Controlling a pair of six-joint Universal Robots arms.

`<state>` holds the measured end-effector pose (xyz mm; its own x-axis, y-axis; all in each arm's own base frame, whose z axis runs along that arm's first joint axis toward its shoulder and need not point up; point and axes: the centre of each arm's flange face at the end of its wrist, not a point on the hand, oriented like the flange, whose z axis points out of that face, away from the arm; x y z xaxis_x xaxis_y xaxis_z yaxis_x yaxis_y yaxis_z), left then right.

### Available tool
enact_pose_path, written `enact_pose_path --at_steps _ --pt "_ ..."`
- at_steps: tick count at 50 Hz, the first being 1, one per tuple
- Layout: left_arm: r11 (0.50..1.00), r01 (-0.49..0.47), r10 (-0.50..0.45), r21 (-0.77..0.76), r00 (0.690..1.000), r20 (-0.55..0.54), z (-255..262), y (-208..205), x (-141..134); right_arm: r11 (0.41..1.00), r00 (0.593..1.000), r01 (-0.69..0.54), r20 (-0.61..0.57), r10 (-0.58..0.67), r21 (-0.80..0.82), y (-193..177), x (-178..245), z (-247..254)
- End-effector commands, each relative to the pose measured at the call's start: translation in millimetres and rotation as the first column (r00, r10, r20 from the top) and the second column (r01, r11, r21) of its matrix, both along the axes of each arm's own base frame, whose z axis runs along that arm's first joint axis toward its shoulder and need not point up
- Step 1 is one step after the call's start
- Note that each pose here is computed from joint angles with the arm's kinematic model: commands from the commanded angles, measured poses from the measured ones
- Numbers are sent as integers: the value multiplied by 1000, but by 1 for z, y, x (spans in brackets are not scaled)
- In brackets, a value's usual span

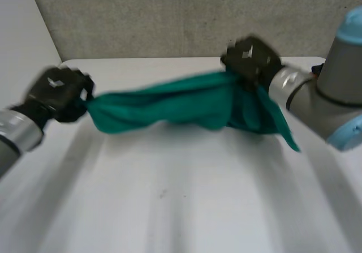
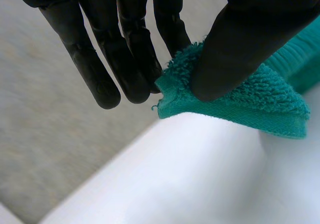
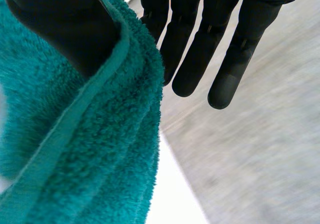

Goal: Fold the laundry.

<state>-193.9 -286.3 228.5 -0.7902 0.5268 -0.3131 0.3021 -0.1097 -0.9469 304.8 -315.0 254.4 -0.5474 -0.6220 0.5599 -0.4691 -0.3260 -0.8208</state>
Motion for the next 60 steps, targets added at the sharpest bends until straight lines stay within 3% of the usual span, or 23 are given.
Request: enact_pose_path --at_steps 1,7,13,18,28,32,35,40,47,51,60 --pt "997 15 -34 79 972 234 -71 -2 -27 984 982 42 -186 -9 172 13 -6 -77" --pt "995 -15 -14 102 960 280 -77 5 -35 970 975 125 -207 -81 207 8 -15 -92" --pt "996 5 -23 91 980 198 -51 23 -44 968 989 139 -83 -124 211 8 -23 -64" --pt "994 -44 33 102 994 108 -20 37 -37 952 986 159 -1 -165 260 17 -30 -42" --pt "943 -156 186 292 980 -76 3 38 -23 870 967 247 -51 -249 427 33 -54 -37" --pt "891 -203 256 406 963 -80 -6 25 -16 837 944 322 -84 -319 443 36 -67 -39" --pt "821 -258 317 509 948 -32 -19 17 -9 816 919 379 -76 -386 437 34 -79 -45" --pt "728 -289 351 621 936 25 -34 18 -3 751 855 404 76 -512 522 29 -95 -59" --pt "722 -275 337 635 941 25 -44 21 -3 635 768 338 187 -613 695 29 -106 -84" --pt "735 -283 335 616 942 33 -52 16 -3 594 750 286 210 -627 752 28 -102 -95" --pt "730 -304 318 612 944 91 -75 4 -7 602 742 247 251 -621 759 29 -80 -102"
